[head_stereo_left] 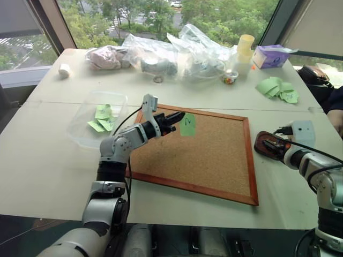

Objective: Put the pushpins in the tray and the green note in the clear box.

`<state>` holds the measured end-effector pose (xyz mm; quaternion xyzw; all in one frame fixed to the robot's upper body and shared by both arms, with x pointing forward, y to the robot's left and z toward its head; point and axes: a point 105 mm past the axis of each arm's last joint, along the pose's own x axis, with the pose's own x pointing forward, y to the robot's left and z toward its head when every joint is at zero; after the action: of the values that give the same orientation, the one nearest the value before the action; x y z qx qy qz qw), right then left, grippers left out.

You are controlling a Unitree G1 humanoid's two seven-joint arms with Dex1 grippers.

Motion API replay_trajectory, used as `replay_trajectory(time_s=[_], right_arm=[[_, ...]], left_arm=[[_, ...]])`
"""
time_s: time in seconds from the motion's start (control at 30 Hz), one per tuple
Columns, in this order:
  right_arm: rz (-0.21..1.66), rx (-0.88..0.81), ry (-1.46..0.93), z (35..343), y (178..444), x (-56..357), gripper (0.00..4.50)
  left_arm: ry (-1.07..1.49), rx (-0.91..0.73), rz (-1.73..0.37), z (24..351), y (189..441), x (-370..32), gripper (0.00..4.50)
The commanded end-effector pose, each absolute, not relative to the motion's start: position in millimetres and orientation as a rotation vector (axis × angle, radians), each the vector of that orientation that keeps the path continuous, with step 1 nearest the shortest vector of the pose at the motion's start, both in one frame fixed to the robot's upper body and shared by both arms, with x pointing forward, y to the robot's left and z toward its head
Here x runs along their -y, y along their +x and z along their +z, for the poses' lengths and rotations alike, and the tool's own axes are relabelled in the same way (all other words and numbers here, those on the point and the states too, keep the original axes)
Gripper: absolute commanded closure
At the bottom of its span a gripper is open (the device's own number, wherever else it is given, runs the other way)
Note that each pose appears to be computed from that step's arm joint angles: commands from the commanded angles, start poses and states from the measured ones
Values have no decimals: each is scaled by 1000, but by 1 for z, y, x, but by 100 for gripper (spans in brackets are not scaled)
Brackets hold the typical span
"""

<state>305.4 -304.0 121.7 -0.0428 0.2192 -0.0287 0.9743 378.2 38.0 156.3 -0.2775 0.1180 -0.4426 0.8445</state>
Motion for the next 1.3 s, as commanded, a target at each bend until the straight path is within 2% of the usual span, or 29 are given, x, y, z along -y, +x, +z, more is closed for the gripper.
replay_trajectory(time_s=[0.03,0.47,0.77,0.97,1.07,1.17,1.3], right_arm=[[-81,-372,-111,142,304,311,3],[-69,-454,-1,114,294,309,3],[17,-328,6,150,303,292,3],[233,-257,11,177,300,252,3],[460,-204,-11,192,292,213,3],[621,-171,-24,202,287,185,3],[678,-172,-40,204,292,173,3]], left_arm=[[-567,-188,-948,169,377,-39,450],[-558,-161,-944,174,378,-40,450],[-555,-153,-937,176,379,-41,450],[-520,-85,-926,195,379,-45,450],[-431,91,-808,237,381,-65,450],[-386,247,-524,276,385,-113,450],[-354,265,-295,281,382,-171,450]])
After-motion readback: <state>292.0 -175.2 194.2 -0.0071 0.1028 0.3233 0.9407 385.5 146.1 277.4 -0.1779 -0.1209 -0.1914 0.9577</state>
